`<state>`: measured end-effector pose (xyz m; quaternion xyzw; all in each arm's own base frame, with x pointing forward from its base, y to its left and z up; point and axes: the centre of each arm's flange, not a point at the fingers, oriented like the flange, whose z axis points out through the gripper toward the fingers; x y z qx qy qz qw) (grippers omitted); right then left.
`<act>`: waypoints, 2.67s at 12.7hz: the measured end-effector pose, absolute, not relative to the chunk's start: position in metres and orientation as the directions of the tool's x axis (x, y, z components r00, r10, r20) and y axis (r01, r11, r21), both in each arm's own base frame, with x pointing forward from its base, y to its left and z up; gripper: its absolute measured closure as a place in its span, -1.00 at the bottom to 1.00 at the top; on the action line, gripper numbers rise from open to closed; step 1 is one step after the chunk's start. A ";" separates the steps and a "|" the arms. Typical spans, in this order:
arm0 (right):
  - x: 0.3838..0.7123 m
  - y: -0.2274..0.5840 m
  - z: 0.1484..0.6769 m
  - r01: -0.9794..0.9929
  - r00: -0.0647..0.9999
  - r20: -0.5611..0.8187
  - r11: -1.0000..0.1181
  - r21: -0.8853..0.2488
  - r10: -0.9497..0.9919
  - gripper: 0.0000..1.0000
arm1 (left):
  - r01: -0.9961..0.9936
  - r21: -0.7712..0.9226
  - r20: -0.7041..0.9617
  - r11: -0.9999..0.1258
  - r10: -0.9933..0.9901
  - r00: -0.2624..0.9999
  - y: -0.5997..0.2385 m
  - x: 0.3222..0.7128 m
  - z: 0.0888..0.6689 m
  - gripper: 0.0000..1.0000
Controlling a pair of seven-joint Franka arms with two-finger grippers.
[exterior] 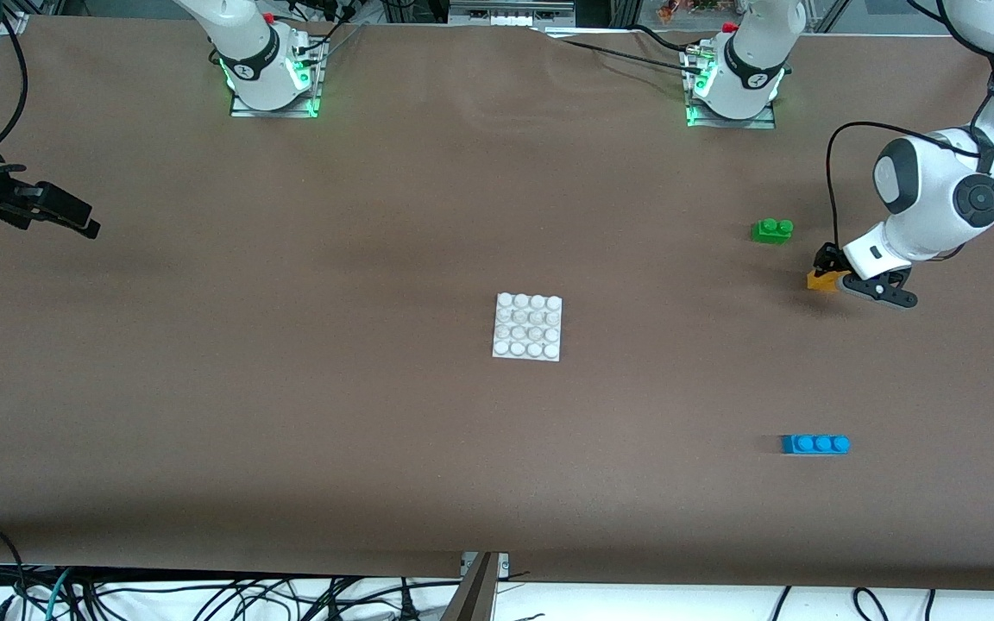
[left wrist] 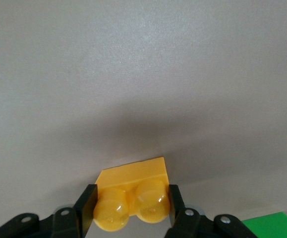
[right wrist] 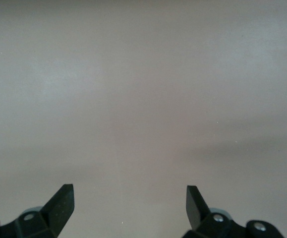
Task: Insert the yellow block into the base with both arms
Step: 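Lift the yellow block with the left gripper and carry it over the plate, then press the yellow block down onto the plate studs with the left gripper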
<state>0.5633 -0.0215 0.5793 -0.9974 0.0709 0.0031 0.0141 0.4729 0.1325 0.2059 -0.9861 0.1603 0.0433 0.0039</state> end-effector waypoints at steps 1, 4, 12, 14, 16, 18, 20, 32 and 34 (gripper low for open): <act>0.563 -0.021 0.579 -0.141 0.990 -0.008 -0.990 -0.028 -0.141 -1.00 | -0.317 0.008 -0.089 -0.948 -0.316 0.944 0.132 0.472 0.205 -0.25; 0.563 -0.022 0.579 -0.141 0.990 -0.008 -0.990 -0.027 -0.141 -1.00 | -0.327 0.005 -0.087 -0.945 -0.326 0.941 0.128 0.478 0.218 -0.25; 0.563 -0.022 0.579 -0.129 0.992 -0.008 -0.991 -0.027 -0.129 -1.00 | -0.391 -0.006 -0.158 -0.920 -0.385 0.909 0.016 0.565 0.403 -0.25; 0.563 -0.022 0.579 -0.128 0.992 -0.008 -0.991 -0.027 -0.128 -1.00 | -0.386 0.004 -0.136 -0.922 -0.383 0.914 -0.041 0.571 0.421 -0.25; 0.563 -0.022 0.579 -0.128 0.992 -0.009 -0.991 -0.027 -0.128 -1.00 | -0.355 0.042 -0.128 -0.934 -0.358 0.925 -0.100 0.568 0.419 -0.25; 0.563 -0.021 0.579 -0.127 0.992 -0.009 -0.992 -0.027 -0.127 -1.00 | -0.319 0.072 -0.132 -0.945 -0.326 0.936 -0.167 0.563 0.414 -0.25; 0.563 -0.021 0.578 -0.127 0.992 -0.010 -0.991 -0.027 -0.127 -1.00 | -0.292 0.106 -0.133 -0.951 -0.304 0.943 -0.235 0.562 0.409 -0.25; 0.563 -0.021 0.578 -0.127 0.992 -0.011 -0.992 -0.026 -0.126 -1.00 | -0.110 0.101 -0.108 -0.989 -0.121 0.987 -0.444 0.570 0.268 -0.25; 0.563 -0.021 0.578 -0.127 0.992 -0.010 -0.992 -0.026 -0.126 -1.00 | -0.116 0.096 -0.098 -0.989 -0.125 0.987 -0.447 0.571 0.253 -0.25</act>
